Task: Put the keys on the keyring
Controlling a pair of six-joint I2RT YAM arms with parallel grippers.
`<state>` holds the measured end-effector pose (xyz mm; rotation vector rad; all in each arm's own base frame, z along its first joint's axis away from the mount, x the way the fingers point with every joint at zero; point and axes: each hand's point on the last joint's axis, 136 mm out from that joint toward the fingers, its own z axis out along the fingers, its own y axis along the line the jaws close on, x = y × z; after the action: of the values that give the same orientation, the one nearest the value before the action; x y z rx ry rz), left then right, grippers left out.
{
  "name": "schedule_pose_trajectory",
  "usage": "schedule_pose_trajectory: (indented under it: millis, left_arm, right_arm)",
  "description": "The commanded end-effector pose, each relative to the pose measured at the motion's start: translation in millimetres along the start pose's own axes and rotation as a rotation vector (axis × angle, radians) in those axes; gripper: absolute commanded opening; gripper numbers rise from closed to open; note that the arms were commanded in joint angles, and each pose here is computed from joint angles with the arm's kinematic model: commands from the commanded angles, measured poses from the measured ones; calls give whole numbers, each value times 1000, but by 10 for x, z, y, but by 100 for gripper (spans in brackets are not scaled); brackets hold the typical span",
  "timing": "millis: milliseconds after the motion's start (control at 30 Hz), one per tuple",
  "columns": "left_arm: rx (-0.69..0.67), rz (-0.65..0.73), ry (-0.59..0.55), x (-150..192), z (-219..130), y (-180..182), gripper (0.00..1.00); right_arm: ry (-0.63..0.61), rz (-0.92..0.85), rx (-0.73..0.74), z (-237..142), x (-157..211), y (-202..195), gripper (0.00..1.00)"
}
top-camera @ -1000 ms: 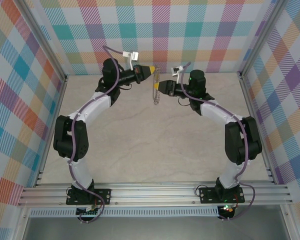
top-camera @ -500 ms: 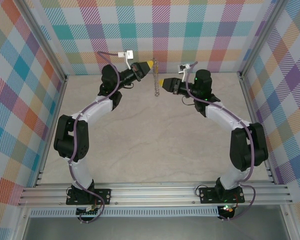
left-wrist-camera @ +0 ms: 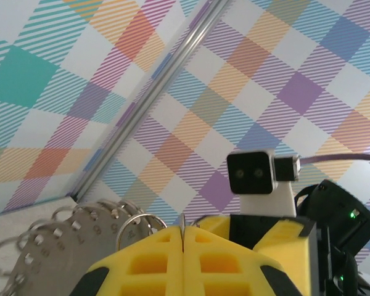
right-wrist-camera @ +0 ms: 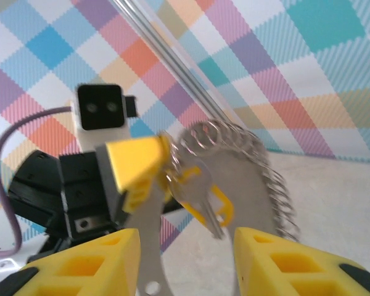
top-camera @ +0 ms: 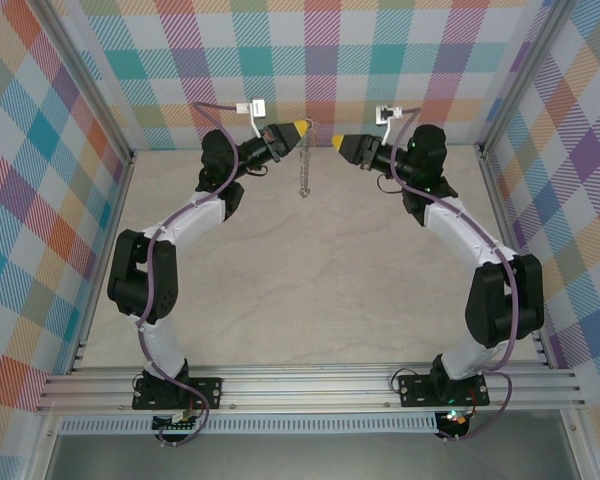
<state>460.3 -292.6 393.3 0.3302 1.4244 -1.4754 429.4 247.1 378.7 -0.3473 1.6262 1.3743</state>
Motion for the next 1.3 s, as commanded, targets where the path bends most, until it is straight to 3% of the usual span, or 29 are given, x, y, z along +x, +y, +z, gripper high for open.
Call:
schedule_pose_trajectory:
  millis: [0,733,1267]
  left_arm:
    - [86,65,-33,-180,21,-329,0]
    - [95,64,-16,-134,56,-354,0]
    - [98,67,-17,-139,52,-379,0]
  right_arm:
    - [-7,-26,-101,82,-145,195,44]
    - [44,-12,-194,332,-108,299,37]
    - [71,11,-113,349,12,123,11]
